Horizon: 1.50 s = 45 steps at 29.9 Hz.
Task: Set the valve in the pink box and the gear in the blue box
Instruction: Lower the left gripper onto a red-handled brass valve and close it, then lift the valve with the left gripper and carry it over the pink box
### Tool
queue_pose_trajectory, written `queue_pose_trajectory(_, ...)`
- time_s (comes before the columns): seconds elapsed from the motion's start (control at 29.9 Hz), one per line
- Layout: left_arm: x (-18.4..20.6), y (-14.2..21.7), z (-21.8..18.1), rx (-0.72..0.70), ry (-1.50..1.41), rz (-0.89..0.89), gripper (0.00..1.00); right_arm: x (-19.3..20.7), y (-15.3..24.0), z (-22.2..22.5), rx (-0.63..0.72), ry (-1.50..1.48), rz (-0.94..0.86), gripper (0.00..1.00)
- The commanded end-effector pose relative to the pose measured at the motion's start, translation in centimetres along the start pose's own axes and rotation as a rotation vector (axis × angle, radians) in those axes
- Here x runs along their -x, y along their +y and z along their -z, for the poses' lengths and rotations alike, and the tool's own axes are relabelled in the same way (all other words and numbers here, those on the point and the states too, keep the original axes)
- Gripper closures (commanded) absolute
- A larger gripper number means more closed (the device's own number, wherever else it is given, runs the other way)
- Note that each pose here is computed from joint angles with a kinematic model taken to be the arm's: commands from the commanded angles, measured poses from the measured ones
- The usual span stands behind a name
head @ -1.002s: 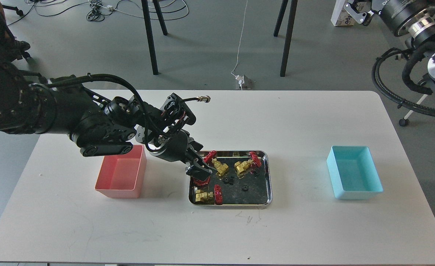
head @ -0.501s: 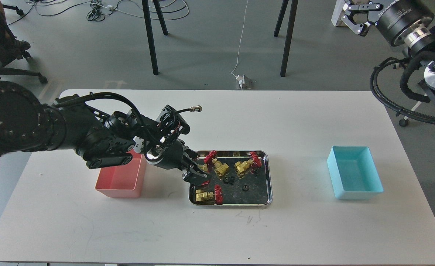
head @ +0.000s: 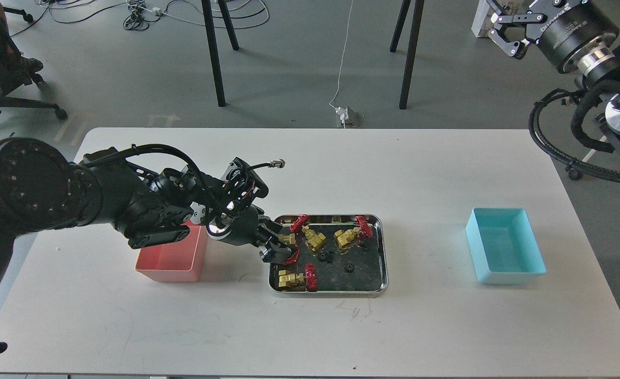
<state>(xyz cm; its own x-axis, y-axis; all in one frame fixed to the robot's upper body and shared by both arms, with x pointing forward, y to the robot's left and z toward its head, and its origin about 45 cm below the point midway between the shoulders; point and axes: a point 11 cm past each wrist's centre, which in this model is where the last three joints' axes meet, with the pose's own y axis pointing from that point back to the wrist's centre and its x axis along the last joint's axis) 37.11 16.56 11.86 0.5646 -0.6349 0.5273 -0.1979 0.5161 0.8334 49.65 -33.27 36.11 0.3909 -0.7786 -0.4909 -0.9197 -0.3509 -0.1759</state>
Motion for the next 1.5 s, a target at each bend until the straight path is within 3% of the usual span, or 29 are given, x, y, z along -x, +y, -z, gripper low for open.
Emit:
queue_pose_trajectory(0.0, -0.1, 0.1, 0.2, -0.007, -0.003, -0.002, 0.42, 0.0, 0.0, 0.0, 0.0, -0.001, 0.0, 0.01)
queue_pose_trajectory(0.3, 0.4, -0.1, 0.2, -0.006, -0.036, 0.006, 0.6, -0.2, 0.2, -0.1, -0.001, -0.002, -0.006, 0.01)
queue_pose_trajectory(0.63, 0.0, -0.1, 0.1, -0.001, -0.046, -0.021, 0.71, -0.6, 0.5, -0.4, 0.003, -0.008, -0.016, 0.01)
queue_pose_trajectory(1.14, -1.7, 0.6, -0.9, 0.029, -0.044, -0.056, 0.8, -0.7, 0.5, -0.3, -0.001, -0.009, -0.02, 0.01)
queue_pose_trajectory(1.47, -3.7, 4.6, 1.6, -0.014, 0.034, -0.174, 0.82, -0.7, 0.0, -0.1, -0.006, -0.006, -0.06, 0.01)
